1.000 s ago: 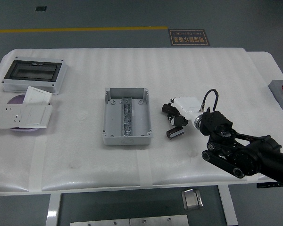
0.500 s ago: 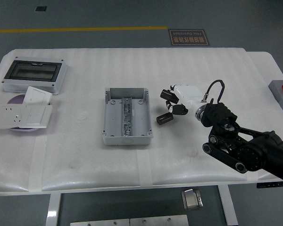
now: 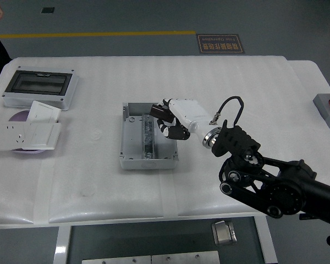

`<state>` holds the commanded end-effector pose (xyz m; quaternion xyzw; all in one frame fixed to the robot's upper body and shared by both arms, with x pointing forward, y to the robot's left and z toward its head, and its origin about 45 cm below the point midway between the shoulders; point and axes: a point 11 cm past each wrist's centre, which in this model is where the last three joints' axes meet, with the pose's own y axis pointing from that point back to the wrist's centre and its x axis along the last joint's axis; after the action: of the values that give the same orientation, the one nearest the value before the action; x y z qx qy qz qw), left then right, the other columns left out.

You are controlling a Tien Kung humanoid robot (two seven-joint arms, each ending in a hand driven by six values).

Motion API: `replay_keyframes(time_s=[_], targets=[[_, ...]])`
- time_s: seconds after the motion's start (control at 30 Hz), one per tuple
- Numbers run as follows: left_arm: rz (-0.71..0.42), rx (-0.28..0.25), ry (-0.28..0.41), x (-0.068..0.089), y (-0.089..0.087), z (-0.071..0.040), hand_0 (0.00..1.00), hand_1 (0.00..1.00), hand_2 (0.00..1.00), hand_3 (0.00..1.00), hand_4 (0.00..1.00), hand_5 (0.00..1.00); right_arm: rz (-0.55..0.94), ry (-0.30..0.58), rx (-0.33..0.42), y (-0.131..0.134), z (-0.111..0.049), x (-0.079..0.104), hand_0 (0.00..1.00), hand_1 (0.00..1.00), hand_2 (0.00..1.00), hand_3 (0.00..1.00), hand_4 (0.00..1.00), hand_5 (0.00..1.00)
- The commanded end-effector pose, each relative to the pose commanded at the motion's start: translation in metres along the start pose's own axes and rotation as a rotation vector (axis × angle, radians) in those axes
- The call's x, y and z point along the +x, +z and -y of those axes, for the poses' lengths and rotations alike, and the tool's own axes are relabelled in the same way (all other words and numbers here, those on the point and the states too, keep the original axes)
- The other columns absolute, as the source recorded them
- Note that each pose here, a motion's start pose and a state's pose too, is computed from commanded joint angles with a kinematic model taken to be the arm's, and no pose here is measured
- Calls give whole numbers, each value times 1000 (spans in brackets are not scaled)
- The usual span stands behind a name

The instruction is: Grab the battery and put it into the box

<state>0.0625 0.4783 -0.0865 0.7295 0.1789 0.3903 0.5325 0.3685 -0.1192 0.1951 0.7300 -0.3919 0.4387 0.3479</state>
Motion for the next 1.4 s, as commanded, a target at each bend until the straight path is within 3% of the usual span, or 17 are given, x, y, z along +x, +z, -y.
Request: replay_keyframes(time_s=[0.23, 0.27, 0.63, 0.67, 0.83, 0.87, 1.03, 1.07, 1.23, 1.27, 1.4], targets=[[-5, 4, -1, 0, -1, 0, 639, 694, 654, 599, 514, 216, -34, -28, 7, -2, 2, -17, 409, 266, 460, 678, 354, 86], [-4, 3, -1, 0, 0, 0, 638, 694, 650, 593, 507, 223, -39, -32, 5, -2, 2, -19, 494, 308, 488, 747, 410, 196], [4, -7, 2, 0, 2, 0, 638, 693, 634, 592, 505, 221, -67, -54, 5, -2, 4, -21, 502, 313, 483, 785, 411, 203], [4, -7, 2, 0, 3, 0, 638, 693, 540, 582, 488, 199, -69, -56, 5, -2, 4, -21, 511, 310, 484, 800, 406, 202], [4, -2, -2, -1, 2, 0, 638, 693, 540, 582, 488, 199, -74, -65, 6, -2, 4, -22, 511, 310, 484, 800, 406, 202], [5, 0, -3, -1, 1, 0, 638, 695, 509, 583, 476, 177, -74, -66, 5, -2, 3, -23, 548, 338, 491, 893, 618, 319], [7, 5, -8, -1, 0, 0, 638, 695, 509, 583, 476, 177, -71, -68, 5, -2, 3, -22, 548, 338, 491, 893, 618, 319], [8, 6, -9, -2, 0, 0, 637, 698, 510, 583, 477, 177, -68, -67, 6, -2, 3, -22, 610, 412, 618, 952, 816, 434], [9, 8, -13, -2, 0, 0, 637, 698, 510, 583, 477, 177, -56, -60, 15, -6, 2, -19, 610, 412, 618, 952, 816, 434], [9, 8, -14, -3, 0, 0, 638, 698, 513, 583, 466, 164, -53, -57, 17, -7, 1, -18, 622, 435, 671, 958, 894, 512], [9, 7, -15, -3, 1, 0, 638, 698, 513, 583, 466, 164, -37, -29, 16, -7, 1, -7, 622, 435, 671, 958, 894, 512]])
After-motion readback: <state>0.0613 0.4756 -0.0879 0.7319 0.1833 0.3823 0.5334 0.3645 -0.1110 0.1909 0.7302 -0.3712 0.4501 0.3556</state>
